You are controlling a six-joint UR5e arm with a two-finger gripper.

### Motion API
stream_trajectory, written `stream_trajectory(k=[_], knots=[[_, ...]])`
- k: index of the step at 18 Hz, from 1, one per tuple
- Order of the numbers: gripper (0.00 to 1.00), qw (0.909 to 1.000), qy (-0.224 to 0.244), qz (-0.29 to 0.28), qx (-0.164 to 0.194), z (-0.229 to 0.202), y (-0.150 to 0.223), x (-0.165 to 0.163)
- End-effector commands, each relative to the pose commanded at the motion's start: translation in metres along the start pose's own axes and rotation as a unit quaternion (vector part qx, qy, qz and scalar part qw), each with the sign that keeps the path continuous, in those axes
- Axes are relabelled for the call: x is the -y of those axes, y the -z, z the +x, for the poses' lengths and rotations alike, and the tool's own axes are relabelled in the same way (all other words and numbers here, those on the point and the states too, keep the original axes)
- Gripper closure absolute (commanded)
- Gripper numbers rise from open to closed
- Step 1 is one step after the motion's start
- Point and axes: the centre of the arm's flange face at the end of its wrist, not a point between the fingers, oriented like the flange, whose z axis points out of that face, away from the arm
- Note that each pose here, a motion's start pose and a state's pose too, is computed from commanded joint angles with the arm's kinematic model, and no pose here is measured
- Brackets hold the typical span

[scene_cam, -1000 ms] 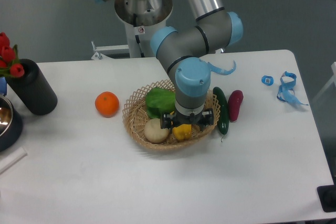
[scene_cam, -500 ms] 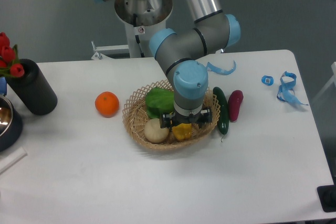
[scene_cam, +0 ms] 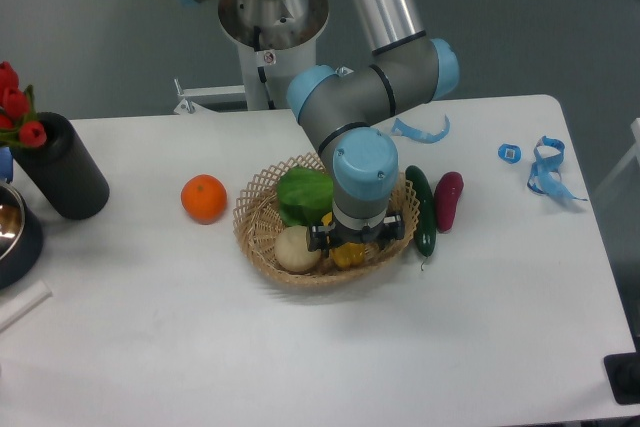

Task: Pick up the yellow pepper from the basket
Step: 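Close the gripper fingers on the yellow pepper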

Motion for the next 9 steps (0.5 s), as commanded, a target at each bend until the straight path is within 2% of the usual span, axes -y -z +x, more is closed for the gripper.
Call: stream_trajectory(k=[1,5,8,9], knots=[[0.18,1.0,-0.001,0.001,0.0,-0.0001,0.0002,0.0001],[0.23,1.0,-0.001,0.002,0.001,-0.0006,-0.0021,0.0047],[0.43,1.0,-0.004,0.009,0.002,-0.0008,0.0041,0.0054],[0.55,0.9999,-0.005,0.009,0.002,-0.0008,0.0041,0.0054]])
